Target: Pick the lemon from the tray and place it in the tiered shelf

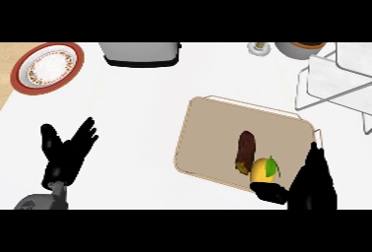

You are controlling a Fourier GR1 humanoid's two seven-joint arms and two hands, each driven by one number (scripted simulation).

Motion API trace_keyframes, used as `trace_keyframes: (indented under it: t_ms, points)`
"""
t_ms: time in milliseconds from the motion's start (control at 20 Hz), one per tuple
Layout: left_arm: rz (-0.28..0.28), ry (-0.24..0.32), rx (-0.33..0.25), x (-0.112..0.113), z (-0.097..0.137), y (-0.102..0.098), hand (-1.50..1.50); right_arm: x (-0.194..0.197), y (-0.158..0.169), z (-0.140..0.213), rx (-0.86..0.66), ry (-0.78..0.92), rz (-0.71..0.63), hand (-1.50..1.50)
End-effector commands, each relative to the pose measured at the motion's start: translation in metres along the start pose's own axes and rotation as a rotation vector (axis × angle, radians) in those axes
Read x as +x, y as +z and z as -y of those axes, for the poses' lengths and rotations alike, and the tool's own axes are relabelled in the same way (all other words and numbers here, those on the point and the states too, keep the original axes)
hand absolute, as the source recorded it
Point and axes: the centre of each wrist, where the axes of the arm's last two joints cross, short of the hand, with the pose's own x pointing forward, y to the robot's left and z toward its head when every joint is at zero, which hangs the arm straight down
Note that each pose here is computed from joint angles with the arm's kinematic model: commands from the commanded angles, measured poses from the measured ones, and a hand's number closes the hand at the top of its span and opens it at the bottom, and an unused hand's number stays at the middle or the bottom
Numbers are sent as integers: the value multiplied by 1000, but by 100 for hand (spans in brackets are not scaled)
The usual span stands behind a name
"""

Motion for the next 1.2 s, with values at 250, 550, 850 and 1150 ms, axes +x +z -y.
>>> trace_keyframes:
  t_ms: [250, 550, 850, 1150]
  points:
    - [3, -12, 12, -5, 5, 5, 0, 17, -16, -20, 7, 18, -248, -150]
    - [8, 10, 11, -6, 13, -8, 0, 4, -13, -29, -32, 44, -260, -150]
    - [1, -3, 2, 4, -8, 4, 0, 5, -29, -47, -61, 74, -270, -150]
    - [20, 4, 14, 4, 13, 3, 0, 12, -41, -56, -66, 27, -239, -150]
